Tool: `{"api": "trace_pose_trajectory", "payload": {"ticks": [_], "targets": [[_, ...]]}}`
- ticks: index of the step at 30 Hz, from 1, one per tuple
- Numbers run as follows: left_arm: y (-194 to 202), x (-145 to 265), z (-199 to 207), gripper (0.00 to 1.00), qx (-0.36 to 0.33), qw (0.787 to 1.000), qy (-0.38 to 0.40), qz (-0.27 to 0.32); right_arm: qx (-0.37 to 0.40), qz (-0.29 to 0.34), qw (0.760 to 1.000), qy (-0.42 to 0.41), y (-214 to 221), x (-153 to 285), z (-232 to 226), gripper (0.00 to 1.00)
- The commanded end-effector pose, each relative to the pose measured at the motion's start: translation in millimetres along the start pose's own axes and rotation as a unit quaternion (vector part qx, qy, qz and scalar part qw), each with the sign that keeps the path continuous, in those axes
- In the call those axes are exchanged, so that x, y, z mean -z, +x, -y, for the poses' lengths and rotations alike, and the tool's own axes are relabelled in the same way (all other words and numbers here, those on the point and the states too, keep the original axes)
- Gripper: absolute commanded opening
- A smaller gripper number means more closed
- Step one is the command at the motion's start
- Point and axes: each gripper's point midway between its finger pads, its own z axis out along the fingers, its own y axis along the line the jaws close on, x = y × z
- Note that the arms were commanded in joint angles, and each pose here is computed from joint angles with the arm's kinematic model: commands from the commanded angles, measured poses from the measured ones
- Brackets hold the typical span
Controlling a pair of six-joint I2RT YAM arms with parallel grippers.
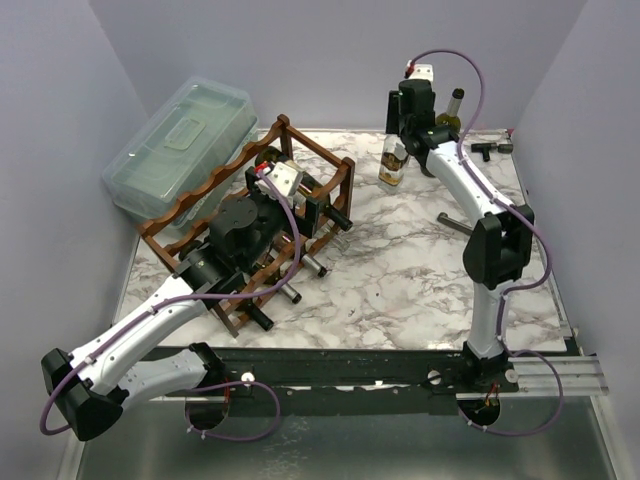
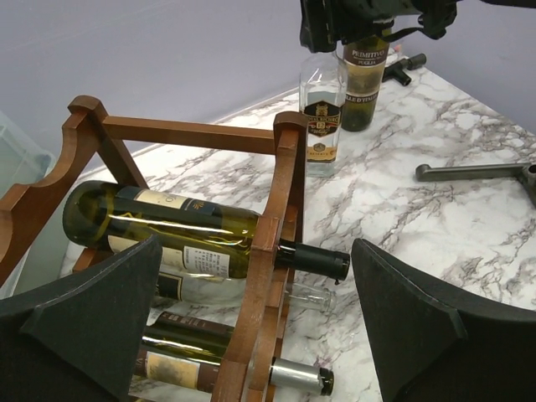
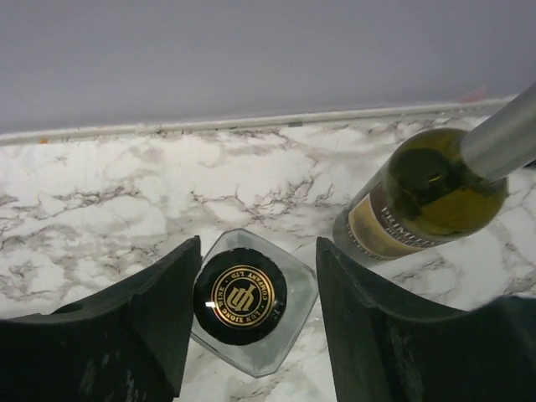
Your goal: Put the wine bottle on the wine rack
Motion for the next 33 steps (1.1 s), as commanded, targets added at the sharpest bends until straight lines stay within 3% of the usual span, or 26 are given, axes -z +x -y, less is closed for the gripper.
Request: {"api": "trace_pose_trajectory", "payload": {"ticks": [1,4,9,17,26,29,33], "targets": [[1,-1,-6,0.96,-0.011,1.000,-0.014,0.003,0.015,-0.034,0.999,-0.030,29,-12,-11,0.53],[6,-4,-3,0.96,-0.012,1.000,-0.007,-0.003,0.024,-0.030,0.999,-0.025,20,-8,-8,0.27],[11,-8,4,0.96,-0.013,1.000,0.009,-0.012,0.011,-0.026,0.999,-0.035,-3,32,3,0.03],[19,-14,19,0.96,-0.014,0.998,0.048,-0.025,-0.091,0.039,0.986,-0.134,-8,154,23,0.00],[24,-19,50,0.95,0.006,0.992,0.120,-0.036,-0.221,0.002,0.957,-0.186,52,250,44,0.00],[24,-14,84,0.93,0.011,0.978,0.205,-0.039,-0.264,-0.009,0.949,-0.170,62,270,57,0.00],[31,15,145,0.92,-0.024,0.939,0.341,-0.032,-0.288,-0.008,0.941,-0.177,60,290,63,0.01]]}}
